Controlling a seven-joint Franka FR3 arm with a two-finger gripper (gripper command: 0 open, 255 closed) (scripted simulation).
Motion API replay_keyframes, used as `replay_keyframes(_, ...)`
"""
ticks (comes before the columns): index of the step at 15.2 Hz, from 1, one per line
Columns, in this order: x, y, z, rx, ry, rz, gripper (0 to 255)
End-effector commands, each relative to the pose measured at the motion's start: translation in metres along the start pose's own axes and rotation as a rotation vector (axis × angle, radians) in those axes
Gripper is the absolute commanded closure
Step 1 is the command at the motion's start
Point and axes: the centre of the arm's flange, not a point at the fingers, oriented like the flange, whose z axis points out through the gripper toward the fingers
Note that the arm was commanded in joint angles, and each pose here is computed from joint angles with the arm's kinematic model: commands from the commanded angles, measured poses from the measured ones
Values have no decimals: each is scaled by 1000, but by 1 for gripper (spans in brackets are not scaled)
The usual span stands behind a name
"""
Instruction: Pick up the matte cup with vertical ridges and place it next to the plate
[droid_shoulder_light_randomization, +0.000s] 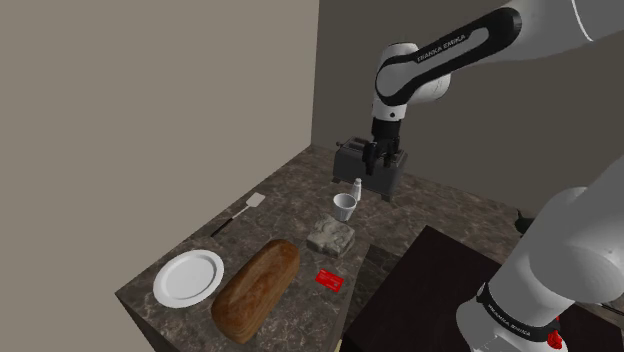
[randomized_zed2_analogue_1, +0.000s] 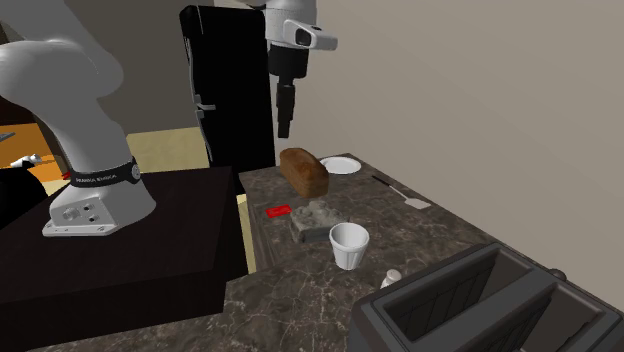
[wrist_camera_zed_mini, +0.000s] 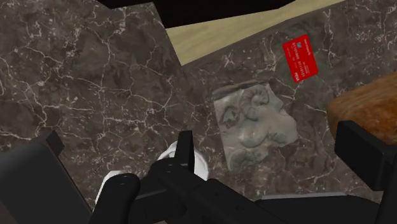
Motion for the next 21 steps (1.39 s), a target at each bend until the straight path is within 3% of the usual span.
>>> replay_keyframes(1, 16, 12, 18, 5, -1, -4, 0)
replay_keyframes(21, 179, 140, 192, 62, -18, -37, 0)
